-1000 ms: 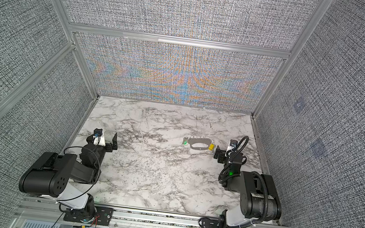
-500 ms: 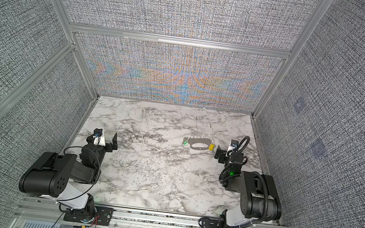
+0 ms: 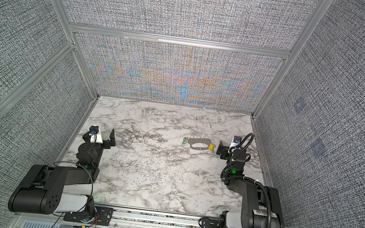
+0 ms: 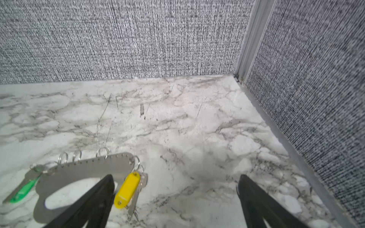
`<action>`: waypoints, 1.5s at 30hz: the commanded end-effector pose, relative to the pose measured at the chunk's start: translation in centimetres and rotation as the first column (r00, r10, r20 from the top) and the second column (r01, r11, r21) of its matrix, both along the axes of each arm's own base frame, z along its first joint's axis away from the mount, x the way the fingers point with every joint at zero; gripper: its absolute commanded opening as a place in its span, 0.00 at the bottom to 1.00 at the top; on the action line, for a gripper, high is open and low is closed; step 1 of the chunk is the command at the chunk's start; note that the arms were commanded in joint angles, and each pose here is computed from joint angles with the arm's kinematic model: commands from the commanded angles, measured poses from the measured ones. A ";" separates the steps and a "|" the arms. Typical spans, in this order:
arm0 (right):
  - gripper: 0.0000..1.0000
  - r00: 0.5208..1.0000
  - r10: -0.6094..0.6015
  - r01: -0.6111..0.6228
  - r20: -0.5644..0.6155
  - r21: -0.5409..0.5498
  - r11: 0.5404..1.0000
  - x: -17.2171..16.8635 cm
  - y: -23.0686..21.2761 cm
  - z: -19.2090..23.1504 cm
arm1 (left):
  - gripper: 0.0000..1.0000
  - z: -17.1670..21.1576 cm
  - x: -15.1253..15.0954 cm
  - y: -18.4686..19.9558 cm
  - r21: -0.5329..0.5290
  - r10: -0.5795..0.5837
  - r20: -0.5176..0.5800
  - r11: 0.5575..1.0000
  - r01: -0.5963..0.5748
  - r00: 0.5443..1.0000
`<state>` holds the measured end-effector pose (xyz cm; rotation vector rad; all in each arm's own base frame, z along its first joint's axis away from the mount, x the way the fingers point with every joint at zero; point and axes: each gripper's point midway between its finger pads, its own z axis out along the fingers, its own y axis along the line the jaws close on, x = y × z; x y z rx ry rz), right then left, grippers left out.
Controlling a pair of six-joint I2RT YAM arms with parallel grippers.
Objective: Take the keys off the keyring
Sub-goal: 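Reach the right gripper over the metal key plate while raising the left arm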
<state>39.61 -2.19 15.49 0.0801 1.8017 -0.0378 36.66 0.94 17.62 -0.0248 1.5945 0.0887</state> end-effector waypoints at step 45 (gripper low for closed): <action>0.94 0.566 0.402 -0.318 -0.720 0.259 0.912 7.5 26.7 -10.9 | 0.90 2.7 -7.2 -13.5 -0.516 -0.555 -0.240 0.768 0.379 0.796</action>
